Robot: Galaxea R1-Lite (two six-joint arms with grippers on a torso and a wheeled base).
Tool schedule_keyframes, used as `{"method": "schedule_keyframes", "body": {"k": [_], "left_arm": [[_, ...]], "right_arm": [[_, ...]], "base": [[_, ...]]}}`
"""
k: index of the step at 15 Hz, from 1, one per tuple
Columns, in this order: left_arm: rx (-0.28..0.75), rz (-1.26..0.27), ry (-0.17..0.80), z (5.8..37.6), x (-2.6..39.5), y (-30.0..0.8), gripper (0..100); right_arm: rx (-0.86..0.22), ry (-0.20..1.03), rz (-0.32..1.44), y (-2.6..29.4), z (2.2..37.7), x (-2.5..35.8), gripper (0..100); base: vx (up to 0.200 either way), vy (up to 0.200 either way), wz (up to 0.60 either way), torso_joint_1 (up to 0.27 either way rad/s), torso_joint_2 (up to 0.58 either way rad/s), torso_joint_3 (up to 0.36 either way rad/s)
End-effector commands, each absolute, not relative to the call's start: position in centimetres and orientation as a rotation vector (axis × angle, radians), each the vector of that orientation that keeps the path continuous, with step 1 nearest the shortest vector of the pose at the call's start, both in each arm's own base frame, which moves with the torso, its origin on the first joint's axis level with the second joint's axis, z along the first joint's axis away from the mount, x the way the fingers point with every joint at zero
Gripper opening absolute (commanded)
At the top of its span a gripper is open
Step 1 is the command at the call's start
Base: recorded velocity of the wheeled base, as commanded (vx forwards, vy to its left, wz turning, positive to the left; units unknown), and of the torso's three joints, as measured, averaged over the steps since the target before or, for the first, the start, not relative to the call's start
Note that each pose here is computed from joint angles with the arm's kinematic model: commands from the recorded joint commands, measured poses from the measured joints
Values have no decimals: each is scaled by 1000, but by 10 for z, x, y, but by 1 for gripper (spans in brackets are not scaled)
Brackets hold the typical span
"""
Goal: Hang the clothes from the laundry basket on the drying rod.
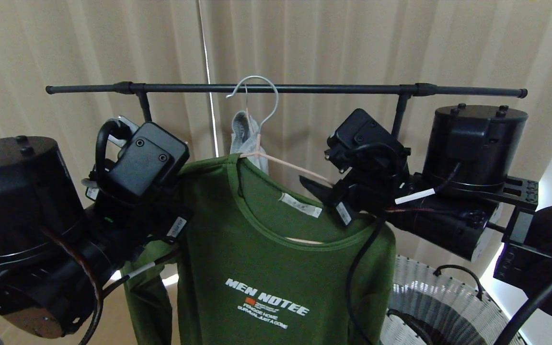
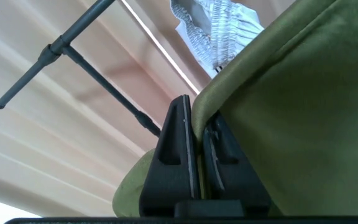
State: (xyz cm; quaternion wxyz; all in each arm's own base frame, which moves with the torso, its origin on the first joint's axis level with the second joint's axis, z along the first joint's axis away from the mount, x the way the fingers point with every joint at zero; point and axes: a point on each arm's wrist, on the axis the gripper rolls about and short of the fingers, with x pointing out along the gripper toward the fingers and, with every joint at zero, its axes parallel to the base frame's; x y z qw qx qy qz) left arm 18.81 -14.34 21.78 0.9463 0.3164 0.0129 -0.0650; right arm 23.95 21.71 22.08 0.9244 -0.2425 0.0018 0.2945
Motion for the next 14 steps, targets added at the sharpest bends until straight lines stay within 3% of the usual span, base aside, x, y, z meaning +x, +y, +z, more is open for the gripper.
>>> {"method": "schedule_keyframes", "body": {"k": [1, 12, 13, 14], "left_arm": [[646, -130, 29, 217, 188, -143, 0], [648, -143, 31, 214, 182, -139, 0], [648, -143, 31, 214, 182, -139, 100], [647, -144, 32, 213, 181, -138, 100]], "right_arm": [[-504, 2, 604, 217, 221, 239, 0], [-503, 3, 606, 216, 220, 237, 0], [-504, 5, 606, 216, 219, 236, 0], [-505, 6, 605, 215, 218, 236, 0]], "base": [[0, 0, 0, 0, 0, 0], [0, 0, 0, 0, 0, 0], [0, 0, 0, 0, 0, 0], [0, 0, 0, 0, 0, 0]]}}
